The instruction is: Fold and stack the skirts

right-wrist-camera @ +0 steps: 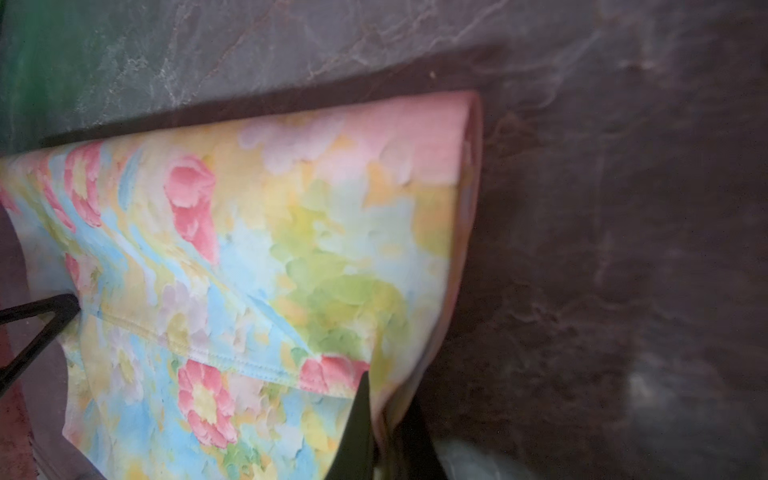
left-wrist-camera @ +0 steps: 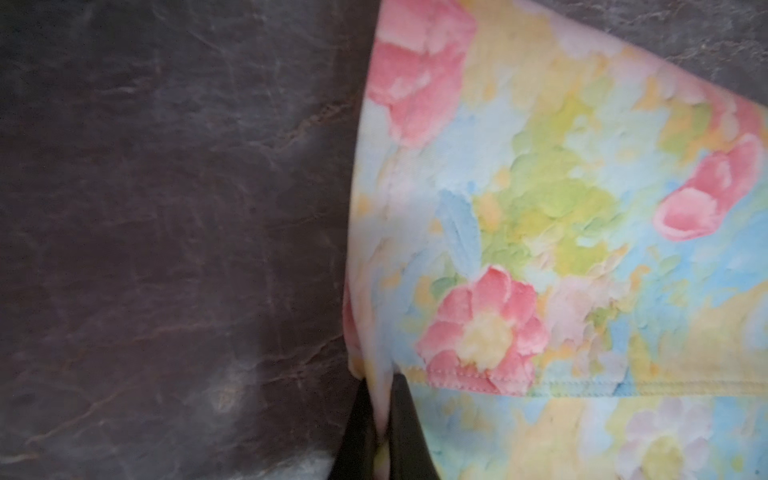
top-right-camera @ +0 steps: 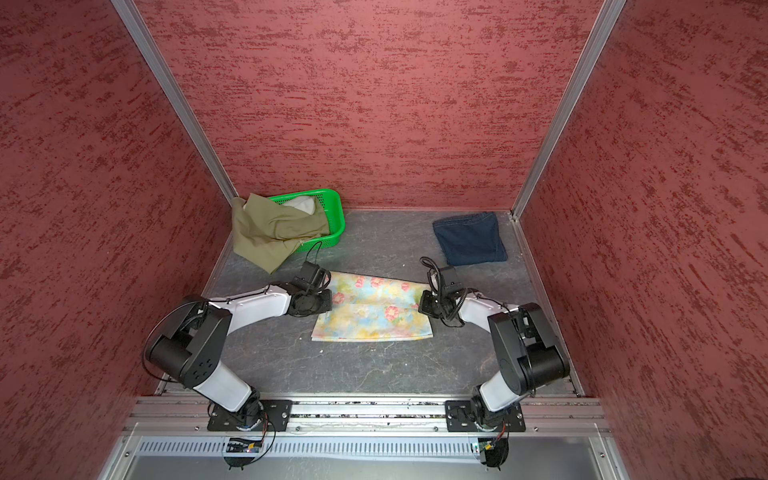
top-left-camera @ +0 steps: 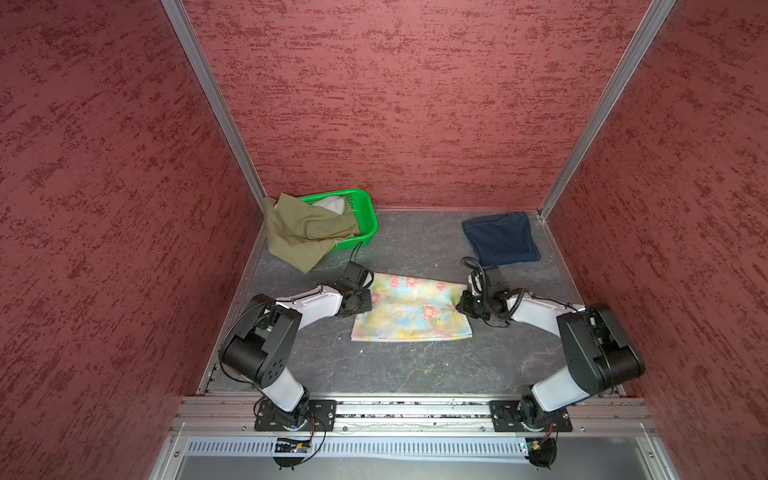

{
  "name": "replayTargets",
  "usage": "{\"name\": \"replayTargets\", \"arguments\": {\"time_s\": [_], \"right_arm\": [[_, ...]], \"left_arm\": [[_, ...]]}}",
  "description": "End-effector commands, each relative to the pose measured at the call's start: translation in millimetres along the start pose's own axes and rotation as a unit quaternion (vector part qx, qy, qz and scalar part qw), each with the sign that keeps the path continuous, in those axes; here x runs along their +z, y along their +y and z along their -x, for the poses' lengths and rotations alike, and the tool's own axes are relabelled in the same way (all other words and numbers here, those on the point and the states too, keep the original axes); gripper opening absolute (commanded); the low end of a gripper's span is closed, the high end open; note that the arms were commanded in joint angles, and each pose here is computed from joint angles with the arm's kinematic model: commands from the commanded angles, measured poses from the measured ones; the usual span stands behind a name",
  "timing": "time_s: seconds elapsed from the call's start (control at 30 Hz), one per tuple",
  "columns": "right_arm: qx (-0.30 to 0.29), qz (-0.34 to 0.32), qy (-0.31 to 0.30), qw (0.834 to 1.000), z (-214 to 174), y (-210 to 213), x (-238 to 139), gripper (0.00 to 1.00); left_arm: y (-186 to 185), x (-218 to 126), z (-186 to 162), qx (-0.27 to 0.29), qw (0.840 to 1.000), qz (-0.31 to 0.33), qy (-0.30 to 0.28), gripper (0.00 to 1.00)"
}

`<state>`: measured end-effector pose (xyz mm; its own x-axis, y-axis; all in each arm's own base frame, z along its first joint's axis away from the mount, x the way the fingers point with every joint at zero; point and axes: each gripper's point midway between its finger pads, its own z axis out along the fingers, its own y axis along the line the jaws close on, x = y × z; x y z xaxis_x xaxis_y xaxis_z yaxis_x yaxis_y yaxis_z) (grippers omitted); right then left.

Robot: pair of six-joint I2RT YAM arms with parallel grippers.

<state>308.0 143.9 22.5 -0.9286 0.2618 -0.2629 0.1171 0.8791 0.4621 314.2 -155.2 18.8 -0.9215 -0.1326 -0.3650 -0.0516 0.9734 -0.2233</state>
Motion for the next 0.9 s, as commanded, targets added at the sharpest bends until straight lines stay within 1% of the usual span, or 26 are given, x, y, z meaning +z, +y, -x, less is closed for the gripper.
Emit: {"name": "replayTargets", "arguments": {"time_s": [0.0, 0.17, 0.37, 0.5, 0.67, 0.73, 0.87], "right_arm": [[-0.007, -0.065, 0.005, 0.998, -1.8, -13.5, -17.4, 0.00], [-0.026, -0.093, -0.036, 0.995, 17.0, 0.0, -53.2, 0.00], [-0.050, -0.107, -0.059, 0.991, 23.0, 26.5, -77.2, 0.00], [-0.062, -0.100, -0.058, 0.991, 18.3, 55.1, -79.9, 0.00], [-0.065, -0.061, -0.055, 0.995, 10.4, 106.4, -78.1, 0.00], [-0.059, -0.053, -0.045, 0.996, 5.2, 122.7, -66.8, 0.00], [-0.035, -0.013, -0.037, 0.999, -2.9, 154.8, -50.1, 0.00]], "left_arm": [[4.8, 12.3, -30.4, -0.004, 0.999, 0.004, 0.048, 0.00], [-4.0, 17.0, -31.7, -0.017, 0.999, -0.018, 0.046, 0.00], [-23.8, 24.5, -37.9, -0.015, 0.998, -0.040, 0.048, 0.00], [-33.4, 26.6, -39.3, -0.015, 0.997, -0.053, 0.045, 0.00], [-45.4, 27.1, -43.7, -0.011, 0.997, -0.069, 0.043, 0.00], [-48.2, 27.6, -46.4, -0.012, 0.996, -0.078, 0.044, 0.00], [-50.7, 27.2, -48.8, -0.014, 0.995, -0.089, 0.043, 0.00]]}}
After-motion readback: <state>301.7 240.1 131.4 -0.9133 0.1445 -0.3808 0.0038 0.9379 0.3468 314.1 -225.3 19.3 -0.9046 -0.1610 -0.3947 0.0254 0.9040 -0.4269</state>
